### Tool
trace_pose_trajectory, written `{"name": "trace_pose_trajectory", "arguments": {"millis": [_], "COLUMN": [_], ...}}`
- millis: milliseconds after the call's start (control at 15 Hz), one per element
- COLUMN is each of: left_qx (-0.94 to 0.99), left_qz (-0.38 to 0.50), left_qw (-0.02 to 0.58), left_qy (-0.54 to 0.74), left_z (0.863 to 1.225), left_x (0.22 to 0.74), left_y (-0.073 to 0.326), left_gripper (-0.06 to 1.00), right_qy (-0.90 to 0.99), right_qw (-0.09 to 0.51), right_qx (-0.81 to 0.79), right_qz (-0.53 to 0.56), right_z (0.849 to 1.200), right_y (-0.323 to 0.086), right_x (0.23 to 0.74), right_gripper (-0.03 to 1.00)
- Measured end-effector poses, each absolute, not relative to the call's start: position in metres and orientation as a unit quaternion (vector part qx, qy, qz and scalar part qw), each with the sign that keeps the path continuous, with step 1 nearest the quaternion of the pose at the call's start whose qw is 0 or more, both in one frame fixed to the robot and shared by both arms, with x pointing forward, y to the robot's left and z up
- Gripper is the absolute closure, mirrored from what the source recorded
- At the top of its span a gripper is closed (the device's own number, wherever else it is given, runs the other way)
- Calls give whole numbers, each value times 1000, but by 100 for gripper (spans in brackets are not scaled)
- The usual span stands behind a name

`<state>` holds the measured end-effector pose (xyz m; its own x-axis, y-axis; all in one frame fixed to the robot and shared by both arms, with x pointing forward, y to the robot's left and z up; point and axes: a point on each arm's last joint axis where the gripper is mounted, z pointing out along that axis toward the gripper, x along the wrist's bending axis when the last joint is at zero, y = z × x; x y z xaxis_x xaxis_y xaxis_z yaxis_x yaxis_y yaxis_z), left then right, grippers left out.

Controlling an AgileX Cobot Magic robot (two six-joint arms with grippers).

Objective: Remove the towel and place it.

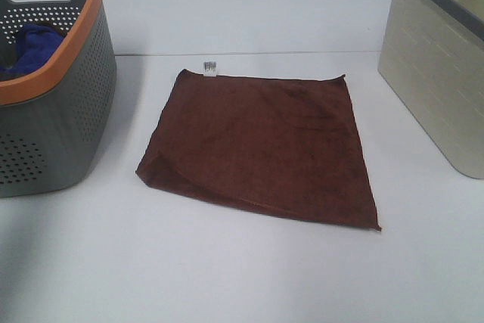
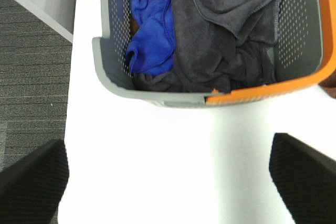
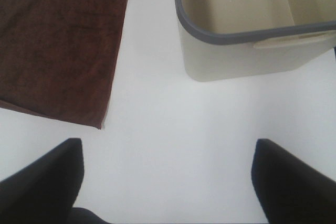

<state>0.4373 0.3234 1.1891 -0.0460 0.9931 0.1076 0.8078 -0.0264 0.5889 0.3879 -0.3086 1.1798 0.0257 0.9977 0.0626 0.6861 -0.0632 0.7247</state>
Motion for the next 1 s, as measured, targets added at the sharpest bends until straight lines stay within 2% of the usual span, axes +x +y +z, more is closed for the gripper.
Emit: {"name": "trace_pose_trajectory", "arguments": {"millis": [133, 200, 267, 533, 867, 1000], "left_qx": [657, 644, 639, 624, 585, 596], "left_qz": [297, 338, 352, 392, 458, 450], "left_qw": [195, 213, 222, 238, 291, 310], "left_qy": [665, 652, 647, 632, 603, 588], "left_z": [1190, 1184, 1176, 1137, 1097, 1080], "left_x": [393, 355, 336, 286, 227, 215], "left_y": [322, 321, 320, 318, 313, 307], "left_gripper": [-4, -4, -4, -3, -3, -3], "right_qy": [630, 626, 632, 651, 672, 660], "right_qw": [298, 331, 342, 377, 367, 376], "right_qx": [653, 639, 629, 586, 525, 523], "right_qz": [296, 300, 298, 300, 373, 386], "right_z": [1167, 1145, 1132, 1102, 1091, 1080], "right_y": [-305, -302, -301, -296, -288, -288], "right_x": [345, 305, 292, 265, 239, 230], "right_gripper": [21, 21, 21, 21, 21, 21]}}
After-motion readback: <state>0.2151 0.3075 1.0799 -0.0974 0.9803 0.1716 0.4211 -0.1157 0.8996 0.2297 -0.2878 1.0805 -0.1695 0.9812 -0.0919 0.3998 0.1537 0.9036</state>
